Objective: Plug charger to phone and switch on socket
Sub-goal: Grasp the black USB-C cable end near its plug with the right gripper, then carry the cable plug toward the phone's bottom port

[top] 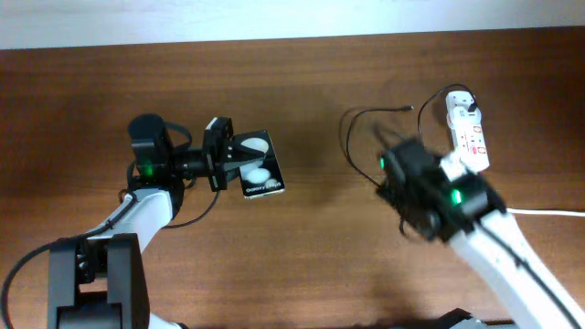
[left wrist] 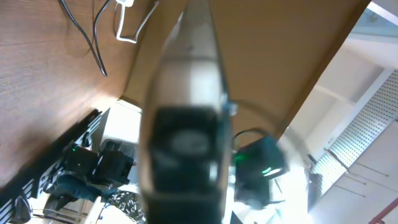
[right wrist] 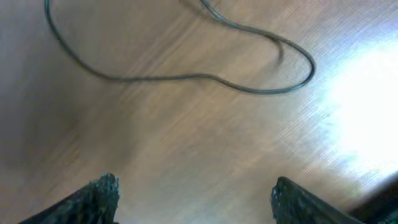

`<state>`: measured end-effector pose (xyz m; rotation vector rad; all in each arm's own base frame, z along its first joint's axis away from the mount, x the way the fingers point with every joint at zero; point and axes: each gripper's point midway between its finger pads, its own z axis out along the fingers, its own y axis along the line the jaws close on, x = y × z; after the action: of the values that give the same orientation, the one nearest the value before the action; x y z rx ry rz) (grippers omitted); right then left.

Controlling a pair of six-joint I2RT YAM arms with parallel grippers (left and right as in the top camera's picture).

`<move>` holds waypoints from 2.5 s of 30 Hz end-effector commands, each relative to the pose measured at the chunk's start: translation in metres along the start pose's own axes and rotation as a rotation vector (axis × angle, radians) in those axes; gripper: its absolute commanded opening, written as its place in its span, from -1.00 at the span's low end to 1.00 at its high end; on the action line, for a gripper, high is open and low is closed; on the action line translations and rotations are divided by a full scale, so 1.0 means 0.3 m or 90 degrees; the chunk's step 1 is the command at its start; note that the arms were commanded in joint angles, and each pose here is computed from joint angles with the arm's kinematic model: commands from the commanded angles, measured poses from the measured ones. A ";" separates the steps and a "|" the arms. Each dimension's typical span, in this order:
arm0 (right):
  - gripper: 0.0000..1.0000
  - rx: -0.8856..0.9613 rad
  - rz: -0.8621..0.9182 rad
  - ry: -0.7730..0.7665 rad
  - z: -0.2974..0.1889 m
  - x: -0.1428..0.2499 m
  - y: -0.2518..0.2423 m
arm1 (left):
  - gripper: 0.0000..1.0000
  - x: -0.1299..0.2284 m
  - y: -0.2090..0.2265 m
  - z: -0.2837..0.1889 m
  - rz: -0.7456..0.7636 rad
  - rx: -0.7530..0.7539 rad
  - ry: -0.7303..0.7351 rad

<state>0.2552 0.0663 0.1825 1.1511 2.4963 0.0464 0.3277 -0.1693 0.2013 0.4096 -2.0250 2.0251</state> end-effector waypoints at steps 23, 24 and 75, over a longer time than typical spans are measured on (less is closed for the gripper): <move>-0.01 -0.020 0.172 -0.079 0.860 -0.472 0.449 | -1.00 -0.009 -0.022 -0.001 0.026 0.001 -0.004; -0.04 -0.023 0.175 -0.084 0.861 -0.480 0.450 | -1.00 -0.010 -0.022 -0.001 0.026 0.001 -0.005; -0.92 -0.208 -0.386 0.062 -0.555 0.091 0.056 | -1.00 0.003 -0.021 -0.002 0.089 0.000 0.010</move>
<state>0.2009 0.1239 0.3256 0.2333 2.7361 0.3745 0.3283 -0.1693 0.2023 0.3125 -2.0832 2.0815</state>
